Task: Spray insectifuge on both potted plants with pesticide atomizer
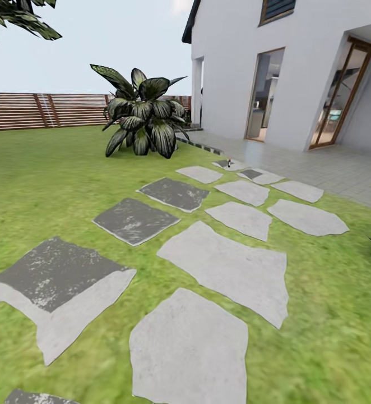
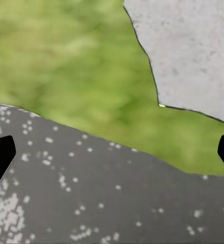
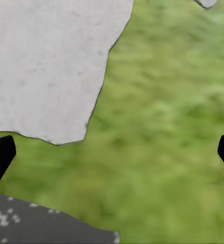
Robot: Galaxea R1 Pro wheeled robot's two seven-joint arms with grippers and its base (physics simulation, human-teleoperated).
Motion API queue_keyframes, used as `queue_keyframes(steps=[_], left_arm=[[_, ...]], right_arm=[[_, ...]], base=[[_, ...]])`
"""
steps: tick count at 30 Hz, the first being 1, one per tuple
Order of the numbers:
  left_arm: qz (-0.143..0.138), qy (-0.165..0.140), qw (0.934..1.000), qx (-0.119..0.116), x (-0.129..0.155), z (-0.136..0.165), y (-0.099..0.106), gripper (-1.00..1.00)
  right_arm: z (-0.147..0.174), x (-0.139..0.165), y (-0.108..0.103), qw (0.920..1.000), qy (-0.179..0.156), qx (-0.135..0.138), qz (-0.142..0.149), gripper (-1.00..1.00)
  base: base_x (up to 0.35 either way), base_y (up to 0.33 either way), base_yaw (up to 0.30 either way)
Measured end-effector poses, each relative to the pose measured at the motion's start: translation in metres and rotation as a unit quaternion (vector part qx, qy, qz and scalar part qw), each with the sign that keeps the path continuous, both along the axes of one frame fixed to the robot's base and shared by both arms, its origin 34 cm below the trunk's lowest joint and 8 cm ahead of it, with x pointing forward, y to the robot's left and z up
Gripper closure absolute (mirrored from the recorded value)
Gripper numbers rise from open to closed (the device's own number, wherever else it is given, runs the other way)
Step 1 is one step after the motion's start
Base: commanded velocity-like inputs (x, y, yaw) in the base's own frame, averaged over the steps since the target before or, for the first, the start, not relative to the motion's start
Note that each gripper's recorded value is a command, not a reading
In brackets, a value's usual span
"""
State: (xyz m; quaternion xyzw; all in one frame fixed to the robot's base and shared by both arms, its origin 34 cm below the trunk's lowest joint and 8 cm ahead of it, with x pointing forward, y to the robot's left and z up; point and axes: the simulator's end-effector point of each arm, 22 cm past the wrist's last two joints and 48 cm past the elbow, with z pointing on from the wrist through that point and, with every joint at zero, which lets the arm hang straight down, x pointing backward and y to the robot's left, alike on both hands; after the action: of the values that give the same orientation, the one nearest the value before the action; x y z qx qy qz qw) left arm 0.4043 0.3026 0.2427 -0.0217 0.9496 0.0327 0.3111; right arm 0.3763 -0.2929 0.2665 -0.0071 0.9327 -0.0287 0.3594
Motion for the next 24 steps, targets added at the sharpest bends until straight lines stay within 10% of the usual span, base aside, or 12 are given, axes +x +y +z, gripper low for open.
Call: queue_keyframes(steps=[24], left_arm=[[0.0, 0.0, 1.0, 0.0, -0.0001, 0.0, 0.0, -1.0]], right_arm=[[-0.0008, -0.0009, 0.0022, 1.0, 0.002, 0.001, 0.003, -1.0]], base=[[0.282, 0.0, 0.0]])
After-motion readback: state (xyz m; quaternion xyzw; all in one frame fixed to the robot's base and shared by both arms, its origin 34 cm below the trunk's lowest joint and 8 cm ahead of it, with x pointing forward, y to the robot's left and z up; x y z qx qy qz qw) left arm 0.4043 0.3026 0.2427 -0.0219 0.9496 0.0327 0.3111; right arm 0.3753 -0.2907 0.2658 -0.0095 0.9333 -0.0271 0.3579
